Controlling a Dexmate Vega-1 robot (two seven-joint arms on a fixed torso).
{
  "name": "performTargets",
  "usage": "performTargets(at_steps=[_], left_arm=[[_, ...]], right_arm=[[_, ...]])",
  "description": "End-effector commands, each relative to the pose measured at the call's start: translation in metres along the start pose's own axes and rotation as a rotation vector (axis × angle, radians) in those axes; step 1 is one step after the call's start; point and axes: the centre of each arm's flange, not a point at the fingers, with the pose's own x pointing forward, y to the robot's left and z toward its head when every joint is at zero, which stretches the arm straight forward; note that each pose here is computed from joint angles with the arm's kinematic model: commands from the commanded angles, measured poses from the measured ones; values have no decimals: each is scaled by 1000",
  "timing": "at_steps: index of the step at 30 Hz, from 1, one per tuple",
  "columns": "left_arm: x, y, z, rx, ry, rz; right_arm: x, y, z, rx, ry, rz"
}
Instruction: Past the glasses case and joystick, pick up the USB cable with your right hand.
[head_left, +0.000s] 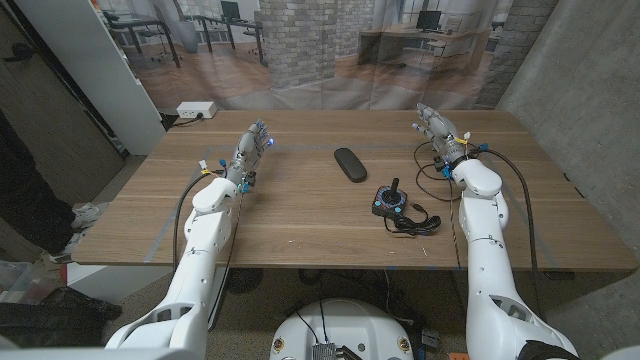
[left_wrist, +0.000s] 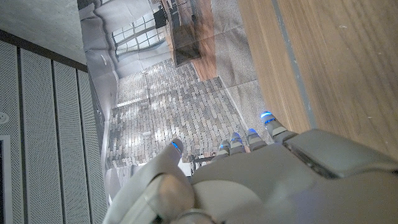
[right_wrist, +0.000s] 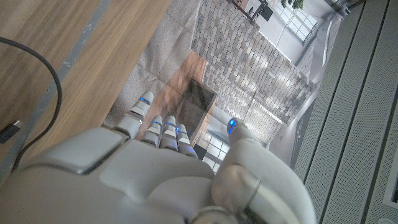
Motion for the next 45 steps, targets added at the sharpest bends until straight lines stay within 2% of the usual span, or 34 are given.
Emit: performTargets(at_steps=[1, 45], left_arm=[[5, 1, 0, -9, -4, 6], [4, 1, 1, 6, -1, 13]], right_arm=[[5, -4, 12, -99, -7, -1], [15, -18, 41, -398, -4, -29]])
